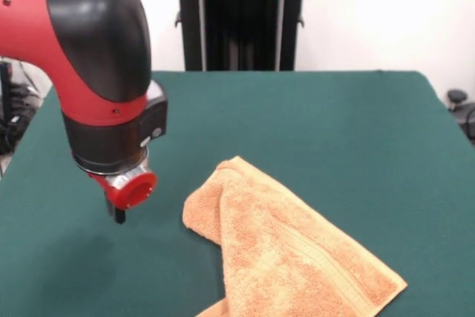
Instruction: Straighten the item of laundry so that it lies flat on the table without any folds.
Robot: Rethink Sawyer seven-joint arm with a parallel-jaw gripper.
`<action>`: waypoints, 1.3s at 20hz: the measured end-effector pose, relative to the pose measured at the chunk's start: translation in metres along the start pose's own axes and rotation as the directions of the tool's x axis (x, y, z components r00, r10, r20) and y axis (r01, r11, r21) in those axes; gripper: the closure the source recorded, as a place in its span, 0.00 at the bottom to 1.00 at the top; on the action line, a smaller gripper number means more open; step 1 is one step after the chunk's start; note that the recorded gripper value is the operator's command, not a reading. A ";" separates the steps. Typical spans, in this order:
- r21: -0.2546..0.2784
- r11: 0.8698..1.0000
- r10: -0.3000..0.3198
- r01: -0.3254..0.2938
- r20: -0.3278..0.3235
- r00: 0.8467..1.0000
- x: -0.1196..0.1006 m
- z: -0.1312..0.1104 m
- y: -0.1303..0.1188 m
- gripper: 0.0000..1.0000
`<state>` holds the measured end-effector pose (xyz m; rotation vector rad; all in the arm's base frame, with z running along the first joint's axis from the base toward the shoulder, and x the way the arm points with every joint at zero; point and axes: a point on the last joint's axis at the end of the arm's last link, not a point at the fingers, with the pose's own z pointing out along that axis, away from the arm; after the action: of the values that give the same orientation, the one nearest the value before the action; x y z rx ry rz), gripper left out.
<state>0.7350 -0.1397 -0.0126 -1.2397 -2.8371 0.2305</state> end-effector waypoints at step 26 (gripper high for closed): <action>-0.009 1.000 -0.008 0.008 0.024 1.000 0.010 0.028 0.044 1.00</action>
<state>0.7578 -0.1061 -0.0469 -1.2352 -2.8660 0.2333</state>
